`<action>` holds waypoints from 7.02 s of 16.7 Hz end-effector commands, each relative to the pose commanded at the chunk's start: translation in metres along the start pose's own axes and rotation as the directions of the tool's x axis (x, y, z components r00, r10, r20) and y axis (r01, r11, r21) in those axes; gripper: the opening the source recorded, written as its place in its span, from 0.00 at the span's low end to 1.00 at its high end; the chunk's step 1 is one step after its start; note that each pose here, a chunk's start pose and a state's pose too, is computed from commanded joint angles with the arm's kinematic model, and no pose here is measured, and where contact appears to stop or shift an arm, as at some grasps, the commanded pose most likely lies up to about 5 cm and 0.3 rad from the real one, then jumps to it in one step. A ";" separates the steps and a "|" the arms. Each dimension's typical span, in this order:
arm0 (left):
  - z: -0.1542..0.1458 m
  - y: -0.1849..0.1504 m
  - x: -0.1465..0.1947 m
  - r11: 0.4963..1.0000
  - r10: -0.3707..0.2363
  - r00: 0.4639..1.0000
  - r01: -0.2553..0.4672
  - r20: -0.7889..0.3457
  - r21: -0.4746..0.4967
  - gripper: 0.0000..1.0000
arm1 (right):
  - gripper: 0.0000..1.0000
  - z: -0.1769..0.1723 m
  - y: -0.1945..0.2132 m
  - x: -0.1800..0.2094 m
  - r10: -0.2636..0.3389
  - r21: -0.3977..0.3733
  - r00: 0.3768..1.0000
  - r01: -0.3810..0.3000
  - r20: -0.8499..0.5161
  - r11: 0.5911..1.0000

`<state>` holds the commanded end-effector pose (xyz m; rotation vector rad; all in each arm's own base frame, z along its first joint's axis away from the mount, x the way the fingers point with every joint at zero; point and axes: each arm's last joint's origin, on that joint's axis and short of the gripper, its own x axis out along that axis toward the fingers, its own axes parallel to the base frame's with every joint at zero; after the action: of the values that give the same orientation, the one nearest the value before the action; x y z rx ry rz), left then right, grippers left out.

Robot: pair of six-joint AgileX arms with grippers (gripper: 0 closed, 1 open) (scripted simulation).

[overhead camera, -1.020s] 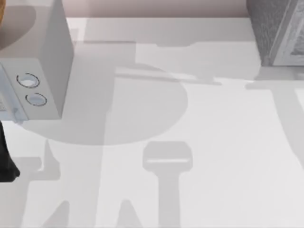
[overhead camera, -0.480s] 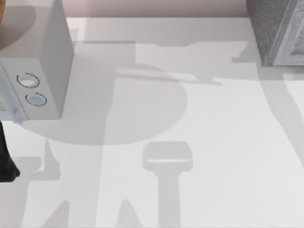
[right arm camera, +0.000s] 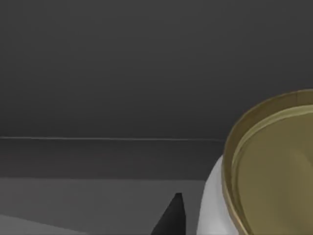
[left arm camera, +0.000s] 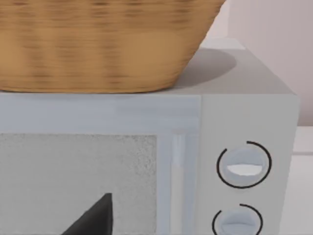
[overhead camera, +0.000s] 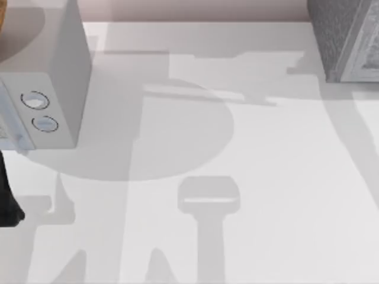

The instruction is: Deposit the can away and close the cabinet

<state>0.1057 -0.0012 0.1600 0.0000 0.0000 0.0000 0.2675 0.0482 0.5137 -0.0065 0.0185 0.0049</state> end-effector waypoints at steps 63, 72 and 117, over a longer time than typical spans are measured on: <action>0.000 0.000 0.000 1.000 0.000 1.000 0.000 0.000 0.000 1.00 | 1.00 -0.002 -0.019 -0.074 0.170 -0.075 0.967 -0.158 0.192 0.985; 0.000 0.000 0.000 1.000 0.000 1.000 0.000 0.000 0.000 1.00 | 1.00 -0.252 -0.040 -0.153 0.081 -0.036 0.995 -0.079 0.059 0.996; 0.000 0.000 0.000 1.000 0.000 1.000 0.000 0.000 0.000 1.00 | 1.00 -0.352 -0.250 -0.104 0.011 0.001 1.000 -0.011 0.015 1.000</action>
<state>0.1057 -0.0012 0.1600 0.0000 0.0000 0.0000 0.1580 -0.2051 0.1651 -0.0056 0.0036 0.0156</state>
